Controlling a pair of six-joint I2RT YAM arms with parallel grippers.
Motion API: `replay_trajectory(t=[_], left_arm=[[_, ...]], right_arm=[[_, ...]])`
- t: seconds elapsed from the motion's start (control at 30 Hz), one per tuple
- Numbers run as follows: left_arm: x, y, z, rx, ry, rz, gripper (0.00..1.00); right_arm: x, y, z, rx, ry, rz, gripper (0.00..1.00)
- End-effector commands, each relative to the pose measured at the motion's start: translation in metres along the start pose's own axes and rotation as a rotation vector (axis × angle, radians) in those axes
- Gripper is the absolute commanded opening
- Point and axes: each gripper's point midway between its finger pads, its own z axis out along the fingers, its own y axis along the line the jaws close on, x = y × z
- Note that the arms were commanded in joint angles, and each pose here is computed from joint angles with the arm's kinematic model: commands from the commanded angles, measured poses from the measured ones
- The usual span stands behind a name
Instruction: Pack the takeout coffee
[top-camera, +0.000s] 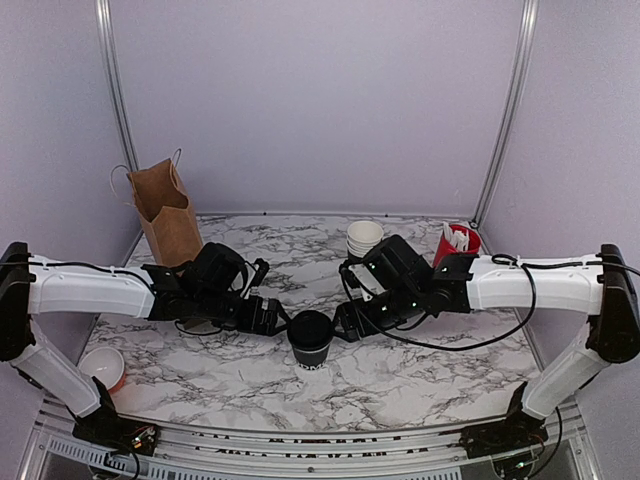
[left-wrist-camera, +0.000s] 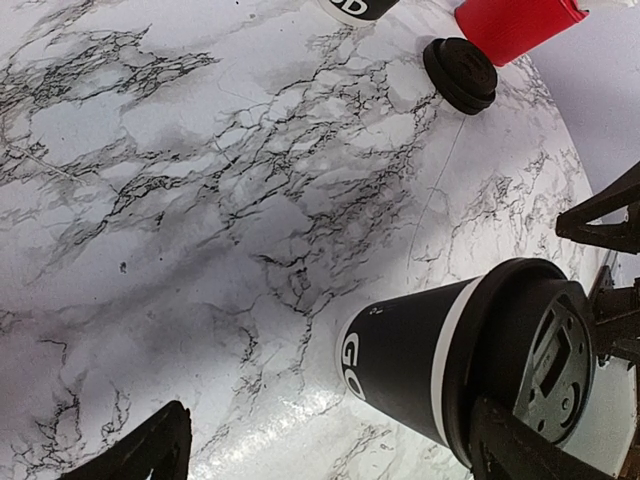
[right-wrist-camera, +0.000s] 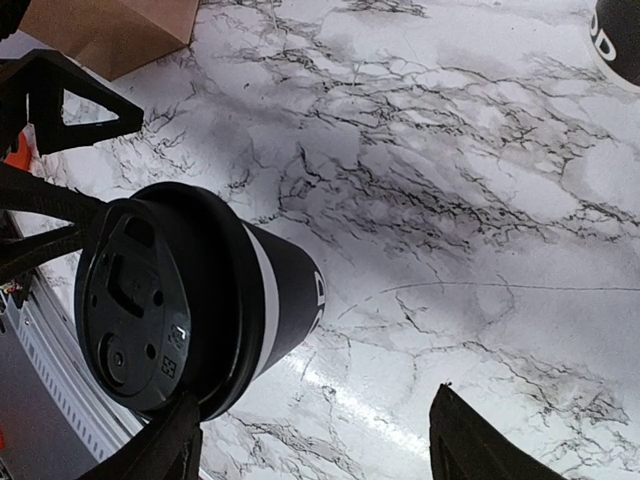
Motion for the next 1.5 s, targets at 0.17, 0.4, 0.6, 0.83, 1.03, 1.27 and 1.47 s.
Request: replay_trajectory(t=[0.17,0.4,0.6,0.83,1.03,1.27,1.47], left_arm=[[-0.003,-0.006,0.003,0.006,0.011,0.023,0.98],[0.0,-0.003,0.005,-0.002,0.017,0.018,0.98],[0.003,0.0,0.006,-0.011,0.02,0.009,0.98],[0.002,0.002,0.004,-0.025,0.011,0.006,0.98],[-0.001,0.002,0.001,-0.027,0.003,0.009,0.98],[-0.003,0.0,0.0,-0.026,0.001,0.015,0.98],[-0.006,-0.003,-0.001,-0.02,-0.001,0.022,0.98]], right_arm=[[0.021,-0.021,0.015,0.123,0.08,-0.013,0.75],[0.044,-0.03,0.029,0.192,0.151,-0.032,0.74],[0.046,-0.034,0.03,0.214,0.157,-0.027,0.74],[-0.003,-0.005,0.006,0.151,0.029,-0.053,0.74],[-0.043,0.015,-0.013,0.111,-0.087,-0.063,0.75],[-0.06,0.024,-0.02,0.075,-0.148,-0.06,0.75],[-0.06,0.012,-0.023,0.128,-0.158,-0.04,0.74]])
